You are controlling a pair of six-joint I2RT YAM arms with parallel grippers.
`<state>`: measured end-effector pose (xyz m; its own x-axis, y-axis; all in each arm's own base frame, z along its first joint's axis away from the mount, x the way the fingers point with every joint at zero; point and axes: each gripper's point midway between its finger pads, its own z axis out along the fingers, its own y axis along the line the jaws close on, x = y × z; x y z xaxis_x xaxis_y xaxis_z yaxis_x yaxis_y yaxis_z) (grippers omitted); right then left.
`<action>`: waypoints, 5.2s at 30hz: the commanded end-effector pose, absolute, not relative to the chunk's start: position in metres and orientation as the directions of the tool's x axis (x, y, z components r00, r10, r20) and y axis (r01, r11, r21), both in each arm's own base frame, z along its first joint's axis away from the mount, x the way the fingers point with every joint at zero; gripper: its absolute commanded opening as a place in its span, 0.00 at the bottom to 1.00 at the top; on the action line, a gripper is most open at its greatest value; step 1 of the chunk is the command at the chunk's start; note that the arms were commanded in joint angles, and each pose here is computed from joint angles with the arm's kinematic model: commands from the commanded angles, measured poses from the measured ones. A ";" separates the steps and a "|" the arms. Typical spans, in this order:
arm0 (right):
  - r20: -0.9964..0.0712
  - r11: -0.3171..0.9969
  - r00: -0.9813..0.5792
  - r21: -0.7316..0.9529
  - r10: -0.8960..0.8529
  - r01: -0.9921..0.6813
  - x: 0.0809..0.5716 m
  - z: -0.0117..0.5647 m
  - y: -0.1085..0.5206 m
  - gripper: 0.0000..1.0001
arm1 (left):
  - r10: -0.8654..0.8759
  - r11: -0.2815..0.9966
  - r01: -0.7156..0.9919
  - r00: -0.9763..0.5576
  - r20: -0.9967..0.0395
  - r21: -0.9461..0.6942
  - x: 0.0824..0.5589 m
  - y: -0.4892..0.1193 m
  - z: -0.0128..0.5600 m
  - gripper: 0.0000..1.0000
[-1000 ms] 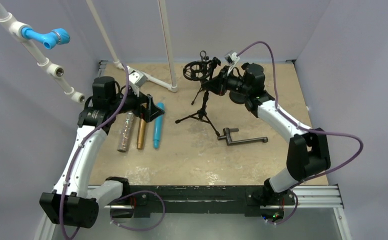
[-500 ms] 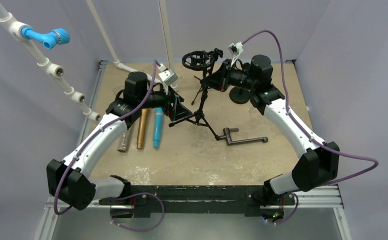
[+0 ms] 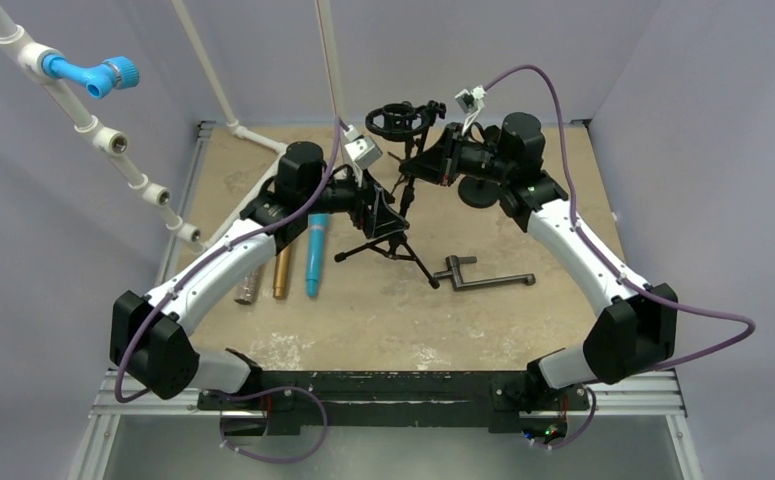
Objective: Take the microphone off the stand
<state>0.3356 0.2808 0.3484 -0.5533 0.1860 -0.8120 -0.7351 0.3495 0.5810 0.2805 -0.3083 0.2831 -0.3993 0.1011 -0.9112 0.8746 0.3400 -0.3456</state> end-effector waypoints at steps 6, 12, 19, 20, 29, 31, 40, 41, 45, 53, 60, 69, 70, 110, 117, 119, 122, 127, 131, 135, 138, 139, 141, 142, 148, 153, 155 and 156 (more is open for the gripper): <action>-0.899 0.067 -0.397 0.414 0.182 -0.908 0.280 0.410 0.283 0.00 | 0.067 0.018 0.975 -0.223 -0.972 -0.223 0.230 -0.314 0.319 0.81; -0.923 -0.068 -0.345 0.338 0.171 -0.939 0.251 0.423 0.281 0.00 | 0.128 -0.138 0.955 -0.244 -0.961 -0.261 0.197 -0.307 0.315 0.81; -0.936 -0.135 -0.314 0.294 0.157 -0.946 0.231 0.429 0.281 0.00 | 0.100 -0.179 0.943 -0.265 -0.959 -0.279 0.197 -0.313 0.325 0.74; -0.936 -0.140 -0.315 0.295 0.155 -0.945 0.229 0.428 0.282 0.00 | 0.099 -0.184 0.940 -0.271 -0.957 -0.285 0.197 -0.314 0.326 0.71; -0.933 -0.180 -0.329 0.301 0.149 -0.936 0.216 0.428 0.289 0.00 | 0.119 -0.259 0.909 -0.306 -0.945 -0.327 0.190 -0.331 0.329 0.57; -0.933 -0.183 -0.326 0.298 0.151 -0.937 0.216 0.430 0.289 0.00 | 0.129 -0.276 0.901 -0.311 -0.942 -0.335 0.186 -0.333 0.327 0.52; -0.937 -0.170 -0.321 0.297 0.141 -0.940 0.218 0.425 0.290 0.00 | 0.152 -0.284 0.891 -0.323 -0.934 -0.354 0.181 -0.333 0.320 0.00; -0.936 -0.159 -0.323 0.301 0.138 -0.940 0.221 0.424 0.290 0.00 | 0.153 -0.276 0.894 -0.321 -0.935 -0.352 0.180 -0.332 0.319 0.00; -0.932 -0.076 -0.343 0.336 0.118 -0.939 0.234 0.414 0.292 0.09 | 0.142 -0.185 0.921 -0.321 -0.936 -0.343 0.186 -0.330 0.316 0.00; -0.926 0.171 -0.368 0.378 0.087 -0.910 0.272 0.387 0.281 0.72 | 0.090 0.092 0.931 -0.362 -0.928 -0.354 0.219 -0.323 0.321 0.00; -0.927 0.233 -0.365 0.376 0.090 -0.897 0.280 0.376 0.272 0.71 | 0.052 0.323 0.877 -0.391 -0.919 -0.355 0.252 -0.312 0.316 0.00; -0.912 0.252 -0.402 0.409 0.081 -0.877 0.285 0.360 0.273 0.68 | 0.047 0.469 0.817 -0.402 -0.914 -0.335 0.278 -0.303 0.306 0.00; -0.909 0.258 -0.409 0.415 0.078 -0.873 0.286 0.355 0.273 0.68 | 0.047 0.472 0.816 -0.402 -0.915 -0.334 0.279 -0.303 0.306 0.00; -0.892 0.294 -0.443 0.448 0.088 -0.844 0.305 0.324 0.290 0.28 | 0.041 0.377 0.842 -0.430 -0.902 -0.385 0.264 -0.315 0.303 0.00; -0.961 0.357 -0.276 0.258 0.000 -0.898 0.312 0.313 0.280 0.01 | 0.041 0.226 0.870 -0.459 -0.888 -0.439 0.237 -0.320 0.310 0.00; -0.976 0.377 -0.213 0.184 -0.037 -0.908 0.316 0.311 0.276 0.00 | 0.032 0.174 0.861 -0.490 -0.871 -0.478 0.231 -0.320 0.316 0.00; -0.987 0.400 -0.070 0.007 -0.144 -0.916 0.324 0.308 0.266 0.00 | 0.038 0.095 0.840 -0.539 -0.841 -0.534 0.222 -0.320 0.325 0.00; -0.940 0.408 0.082 -0.221 -0.331 -0.886 0.333 0.302 0.249 0.00 | 0.065 0.044 0.823 -0.569 -0.820 -0.567 0.217 -0.322 0.335 0.00; -0.873 0.377 0.161 -0.356 -0.460 -0.855 0.336 0.294 0.236 0.00 | 0.125 0.037 0.792 -0.609 -0.784 -0.609 0.213 -0.322 0.327 0.00; -0.774 0.311 0.241 -0.490 -0.586 -0.814 0.337 0.288 0.229 0.00 | 0.152 0.050 0.794 -0.606 -0.781 -0.606 0.213 -0.321 0.323 0.00; -0.686 0.261 0.278 -0.572 -0.673 -0.778 0.335 0.282 0.227 0.15 | 0.144 0.077 0.804 -0.594 -0.792 -0.589 0.217 -0.320 0.322 0.00; -0.677 0.254 0.280 -0.577 -0.681 -0.776 0.333 0.281 0.227 0.23 | 0.139 0.085 0.807 -0.590 -0.795 -0.584 0.218 -0.320 0.322 0.00; -0.698 0.268 0.262 -0.552 -0.666 -0.789 0.327 0.283 0.229 0.36 | 0.134 0.100 0.811 -0.585 -0.800 -0.576 0.222 -0.320 0.322 0.00; -0.721 0.284 0.242 -0.525 -0.650 -0.802 0.323 0.284 0.231 0.40 | 0.131 0.110 0.818 -0.575 -0.808 -0.564 0.224 -0.320 0.323 0.00; -0.836 0.325 0.137 -0.351 -0.531 -0.878 0.292 0.299 0.242 0.52 | 0.105 0.164 0.825 -0.559 -0.822 -0.540 0.245 -0.316 0.324 0.00; -0.926 0.369 -0.025 -0.125 -0.377 -0.921 0.272 0.315 0.247 0.54 | 0.063 0.220 0.825 -0.545 -0.836 -0.521 0.264 -0.311 0.324 0.00; -0.951 0.342 -0.077 -0.032 -0.299 -0.939 0.264 0.323 0.252 0.55 | 0.046 0.237 0.825 -0.537 -0.842 -0.513 0.270 -0.310 0.325 0.00; -0.959 0.339 -0.107 0.011 -0.263 -0.941 0.262 0.327 0.255 0.55 | 0.041 0.243 0.825 -0.534 -0.845 -0.510 0.272 -0.310 0.325 0.00</action>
<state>0.2833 0.2426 0.2807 -0.0071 -0.4710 -0.8821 -0.9169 0.3551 -0.1822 0.2570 -0.3104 0.2817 -0.6703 0.1239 -0.7317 0.7324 0.2698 -0.6252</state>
